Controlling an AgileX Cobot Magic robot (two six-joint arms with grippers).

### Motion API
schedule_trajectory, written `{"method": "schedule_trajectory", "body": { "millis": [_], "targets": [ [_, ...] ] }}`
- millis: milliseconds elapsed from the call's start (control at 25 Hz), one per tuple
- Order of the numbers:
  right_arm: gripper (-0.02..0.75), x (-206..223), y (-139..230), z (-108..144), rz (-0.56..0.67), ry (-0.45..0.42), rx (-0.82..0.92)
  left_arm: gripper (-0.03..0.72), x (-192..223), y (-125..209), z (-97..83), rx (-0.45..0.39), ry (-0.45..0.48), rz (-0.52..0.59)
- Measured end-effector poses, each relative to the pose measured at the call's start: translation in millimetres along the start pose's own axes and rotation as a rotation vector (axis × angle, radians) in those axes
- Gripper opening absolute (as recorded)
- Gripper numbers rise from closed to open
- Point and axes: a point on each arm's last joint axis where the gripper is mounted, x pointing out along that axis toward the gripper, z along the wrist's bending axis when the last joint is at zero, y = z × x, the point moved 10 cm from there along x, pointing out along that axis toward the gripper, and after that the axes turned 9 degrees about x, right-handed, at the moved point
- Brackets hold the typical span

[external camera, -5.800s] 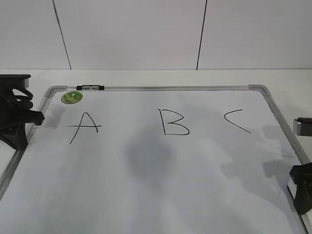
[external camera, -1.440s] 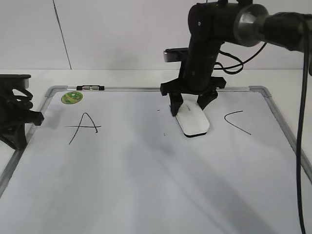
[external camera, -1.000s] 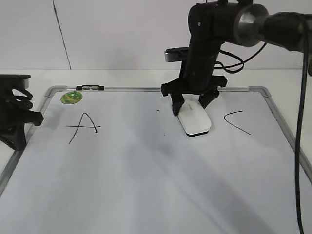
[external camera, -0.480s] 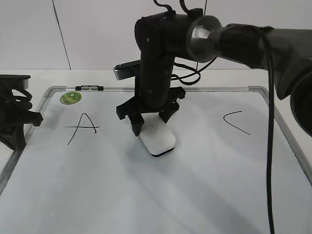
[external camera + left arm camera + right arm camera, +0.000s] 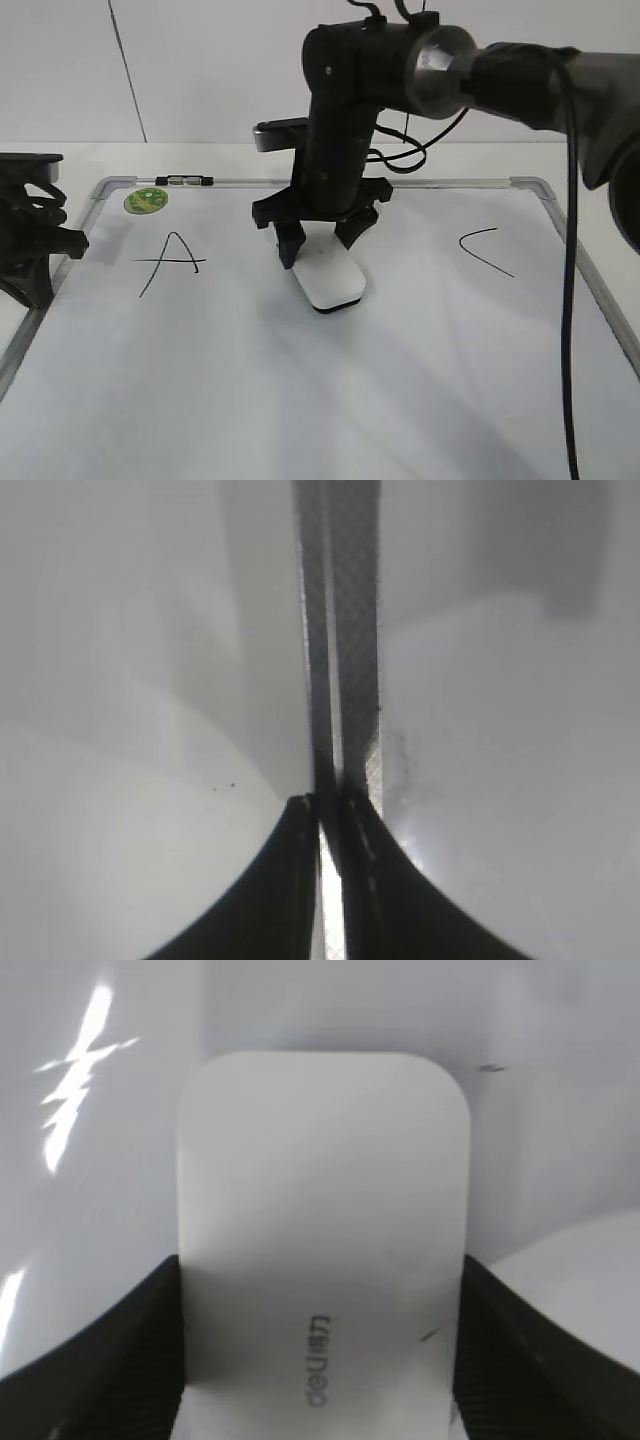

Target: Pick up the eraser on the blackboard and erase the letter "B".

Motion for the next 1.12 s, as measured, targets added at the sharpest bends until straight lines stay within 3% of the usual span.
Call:
{"method": "schedule_trajectory", "body": {
  "millis": [320,520,840,1120],
  "targets": [
    [0.544,-6.1,-19.0,-84.3,-0.02,0.059,0.147,0.032,0.0,-0.3,0.0,0.0,0.0,-0.002],
    [0.544,-7.4,-20.6,-97.4,-0.022,0.064,0.171,0.032,0.8,0.3,0.0,0.0,0.0,0.003],
    [0.543,-4.7,-16.0,-68.1,-0.022,0.087,0.089,0.032,0.8,1.5,0.2,0.002,-0.001,0.009],
    [0.543,1.7,7.4,17.0,0.001,0.029,-0.061,0.033,0.4,1.4,0.2,0.001,-0.001,0.01]
  ]
}}
